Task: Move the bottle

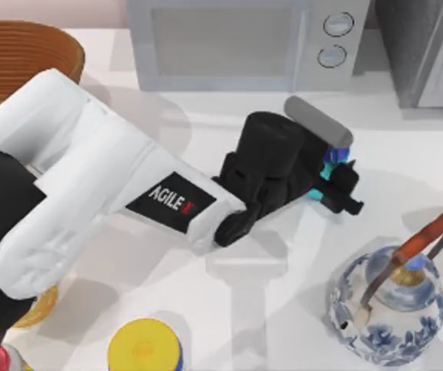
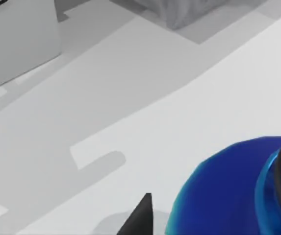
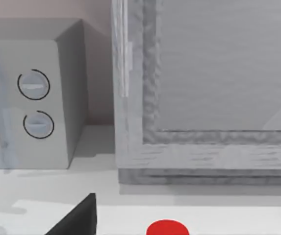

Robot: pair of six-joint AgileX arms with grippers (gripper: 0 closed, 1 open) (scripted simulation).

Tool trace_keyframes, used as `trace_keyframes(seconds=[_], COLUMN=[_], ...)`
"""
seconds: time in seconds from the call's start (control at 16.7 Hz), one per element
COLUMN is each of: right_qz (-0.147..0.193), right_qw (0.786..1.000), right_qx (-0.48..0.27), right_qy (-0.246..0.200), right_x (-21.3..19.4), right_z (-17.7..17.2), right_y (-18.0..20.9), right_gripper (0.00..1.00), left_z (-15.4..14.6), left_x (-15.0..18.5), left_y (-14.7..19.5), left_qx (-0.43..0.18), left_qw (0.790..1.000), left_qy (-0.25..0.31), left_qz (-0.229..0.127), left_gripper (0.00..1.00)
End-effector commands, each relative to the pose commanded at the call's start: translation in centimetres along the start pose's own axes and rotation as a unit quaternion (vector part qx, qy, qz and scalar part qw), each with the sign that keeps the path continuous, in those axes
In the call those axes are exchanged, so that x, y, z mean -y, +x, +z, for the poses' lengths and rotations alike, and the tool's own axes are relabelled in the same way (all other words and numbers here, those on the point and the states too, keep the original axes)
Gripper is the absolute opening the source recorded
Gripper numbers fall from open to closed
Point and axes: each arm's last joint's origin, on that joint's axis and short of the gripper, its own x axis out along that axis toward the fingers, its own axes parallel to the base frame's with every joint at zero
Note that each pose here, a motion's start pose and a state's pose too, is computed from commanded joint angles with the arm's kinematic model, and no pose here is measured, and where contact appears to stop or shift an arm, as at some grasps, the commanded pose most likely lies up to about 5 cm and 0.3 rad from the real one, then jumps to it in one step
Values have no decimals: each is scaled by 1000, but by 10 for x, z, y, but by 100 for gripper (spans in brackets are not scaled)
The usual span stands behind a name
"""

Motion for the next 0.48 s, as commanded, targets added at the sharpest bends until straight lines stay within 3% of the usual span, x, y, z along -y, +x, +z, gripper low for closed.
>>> trace_keyframes(seconds=[0.48], right_qz=[0], right_qw=[1000], right_qx=[0], right_qy=[0], right_x=[0], right_z=[0], right_y=[0], right_gripper=[100], left_z=[4], left_x=[-7], left_y=[-10], left_qx=[2], left_qw=[1000], left_qy=[-6], left_qz=[14], left_gripper=[0])
